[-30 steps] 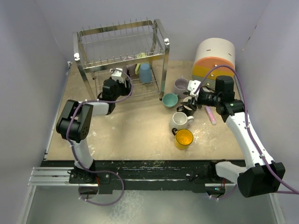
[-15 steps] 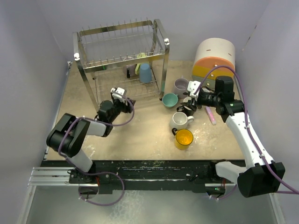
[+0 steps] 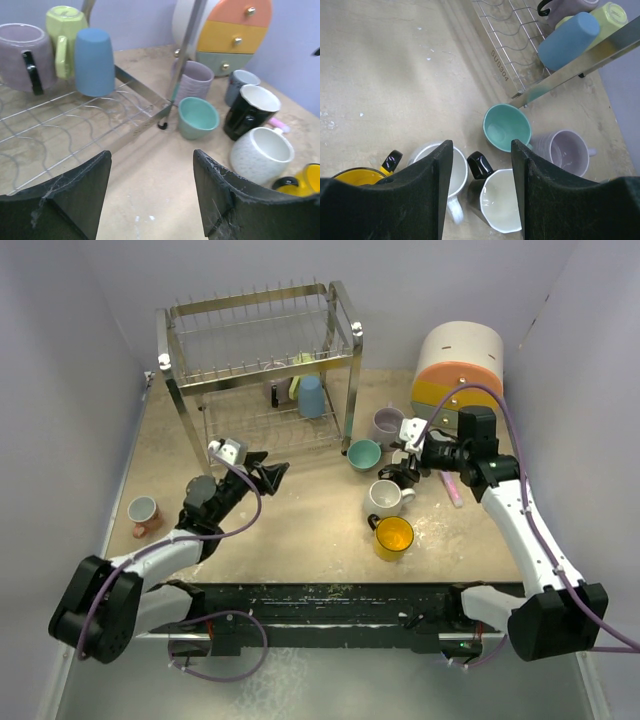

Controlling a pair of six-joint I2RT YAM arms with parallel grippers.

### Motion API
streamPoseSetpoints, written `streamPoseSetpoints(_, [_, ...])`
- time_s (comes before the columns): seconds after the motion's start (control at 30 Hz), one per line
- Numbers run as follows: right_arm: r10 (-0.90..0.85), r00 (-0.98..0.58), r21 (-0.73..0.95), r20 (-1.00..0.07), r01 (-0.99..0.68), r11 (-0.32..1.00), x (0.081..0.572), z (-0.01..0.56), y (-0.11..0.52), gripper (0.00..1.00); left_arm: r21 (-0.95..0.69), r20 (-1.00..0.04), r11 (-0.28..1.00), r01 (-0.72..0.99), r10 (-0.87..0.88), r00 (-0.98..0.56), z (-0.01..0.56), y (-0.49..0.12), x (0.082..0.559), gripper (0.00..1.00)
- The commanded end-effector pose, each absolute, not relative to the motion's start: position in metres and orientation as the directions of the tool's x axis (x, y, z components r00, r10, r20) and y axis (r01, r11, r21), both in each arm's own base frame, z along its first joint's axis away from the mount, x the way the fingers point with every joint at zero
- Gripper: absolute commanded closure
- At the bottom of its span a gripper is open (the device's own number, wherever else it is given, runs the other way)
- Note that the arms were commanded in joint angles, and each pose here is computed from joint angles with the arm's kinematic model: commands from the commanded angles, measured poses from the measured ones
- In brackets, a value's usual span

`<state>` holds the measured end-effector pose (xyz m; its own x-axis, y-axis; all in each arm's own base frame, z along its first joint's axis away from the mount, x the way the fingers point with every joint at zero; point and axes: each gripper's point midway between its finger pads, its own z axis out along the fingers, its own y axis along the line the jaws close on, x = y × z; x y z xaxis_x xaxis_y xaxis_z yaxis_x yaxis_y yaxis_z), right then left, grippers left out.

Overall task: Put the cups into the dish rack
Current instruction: Pick up the cup at the center of the board.

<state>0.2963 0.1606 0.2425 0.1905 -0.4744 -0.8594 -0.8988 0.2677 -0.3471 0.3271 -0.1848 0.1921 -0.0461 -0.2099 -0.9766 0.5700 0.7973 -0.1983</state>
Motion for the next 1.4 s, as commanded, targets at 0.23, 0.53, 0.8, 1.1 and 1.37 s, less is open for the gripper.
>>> streamPoseSetpoints(0.23, [-0.479, 0.198, -0.344, -0.855, -0.908, 0.238, 0.298, 0.234, 0.161, 0.46, -0.451, -0.889, 0.611, 0.651, -0.377, -0.261, 0.21, -0.203, 0.271, 0.31])
streamPoseSetpoints(0.53, [-0.487, 0.163, -0.326, -0.858, -0.905, 0.272, 0.306, 0.231, 0.15, 0.46, -0.588, -0.797, 0.486, 0.646, -0.484, -0.361, 0.232, -0.211, 0.255, 0.32])
streamPoseSetpoints(0.8, [-0.476, 0.131, -0.312, -0.869, -0.893, 0.325, 0.312, 0.234, 0.135, 0.46, -0.702, -0.706, 0.378, 0.603, -0.485, -0.517, 0.238, -0.23, 0.256, 0.34])
streamPoseSetpoints(1.1, [-0.467, 0.077, -0.274, -0.881, -0.888, 0.37, 0.317, 0.232, 0.129, 0.46, -0.651, -0.757, 0.435, 0.622, -0.43, -0.492, 0.241, -0.252, 0.245, 0.35])
streamPoseSetpoints(1.37, [-0.453, 0.026, -0.235, -0.891, -0.881, 0.411, 0.324, 0.229, 0.126, 0.46, -0.633, -0.768, 0.404, 0.66, -0.431, -0.473, 0.25, -0.267, 0.235, 0.36])
